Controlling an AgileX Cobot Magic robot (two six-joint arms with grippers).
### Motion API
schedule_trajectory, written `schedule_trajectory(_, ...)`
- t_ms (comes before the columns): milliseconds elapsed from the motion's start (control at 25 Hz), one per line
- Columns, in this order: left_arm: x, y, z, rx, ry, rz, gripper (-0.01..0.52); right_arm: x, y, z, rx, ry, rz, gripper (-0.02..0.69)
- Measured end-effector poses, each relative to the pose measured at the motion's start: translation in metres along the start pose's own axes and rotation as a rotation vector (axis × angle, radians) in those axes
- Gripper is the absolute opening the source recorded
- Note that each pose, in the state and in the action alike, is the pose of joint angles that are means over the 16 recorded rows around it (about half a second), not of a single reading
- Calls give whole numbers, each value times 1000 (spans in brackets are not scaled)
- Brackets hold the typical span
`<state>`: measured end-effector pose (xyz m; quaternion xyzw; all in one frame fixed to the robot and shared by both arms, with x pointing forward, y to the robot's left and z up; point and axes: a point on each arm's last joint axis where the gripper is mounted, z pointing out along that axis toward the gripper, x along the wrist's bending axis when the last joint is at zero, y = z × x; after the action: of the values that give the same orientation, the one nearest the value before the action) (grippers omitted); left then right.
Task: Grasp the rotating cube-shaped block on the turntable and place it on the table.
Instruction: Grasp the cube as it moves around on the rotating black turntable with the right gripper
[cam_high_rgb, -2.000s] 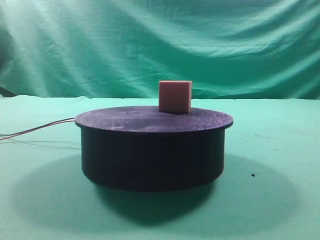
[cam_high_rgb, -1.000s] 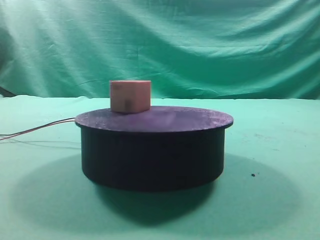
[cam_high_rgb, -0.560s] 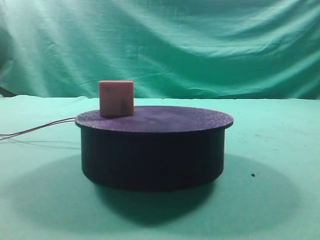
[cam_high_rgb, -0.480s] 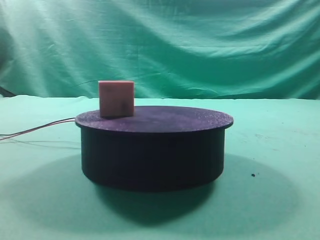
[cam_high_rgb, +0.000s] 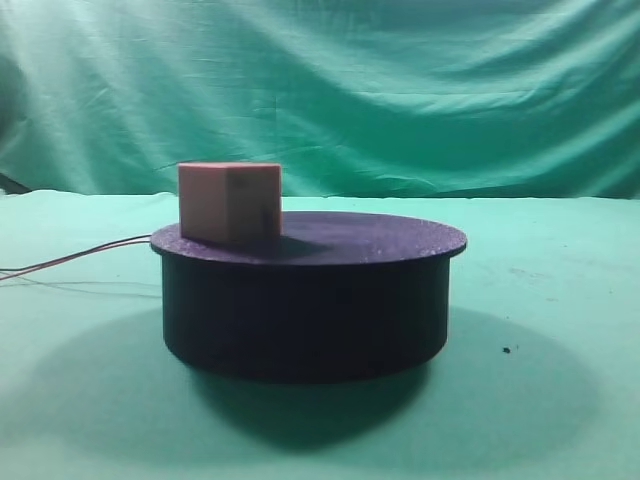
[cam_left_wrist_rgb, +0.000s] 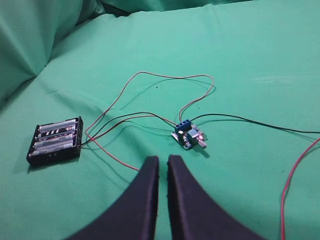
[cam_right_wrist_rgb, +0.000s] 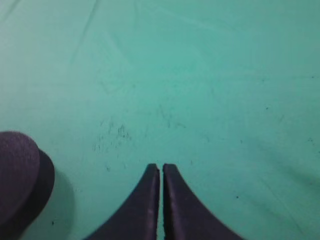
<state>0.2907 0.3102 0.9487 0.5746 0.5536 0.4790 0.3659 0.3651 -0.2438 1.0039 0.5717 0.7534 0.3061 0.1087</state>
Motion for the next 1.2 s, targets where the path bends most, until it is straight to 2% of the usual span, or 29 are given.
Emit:
schedule_trajectory(320, 0, 0, 0, 0, 0, 0, 0, 42, 35, 28, 205, 80, -146, 3)
schedule_trajectory(440, 0, 0, 0, 0, 0, 0, 0, 62, 51, 35, 239, 95, -191, 39)
schedule_trajectory(560, 0, 0, 0, 0, 0, 0, 0, 80, 64, 40, 265, 101, -212, 121)
schedule_trajectory(960, 0, 0, 0, 0, 0, 0, 0, 107, 82, 61, 355, 127, -184, 512)
schedule_trajectory(1080, 0, 0, 0, 0, 0, 0, 0, 109, 82, 69, 373, 134, -176, 586)
schedule_trajectory(1200, 0, 0, 0, 0, 0, 0, 0, 111, 81, 79, 385, 138, -179, 610)
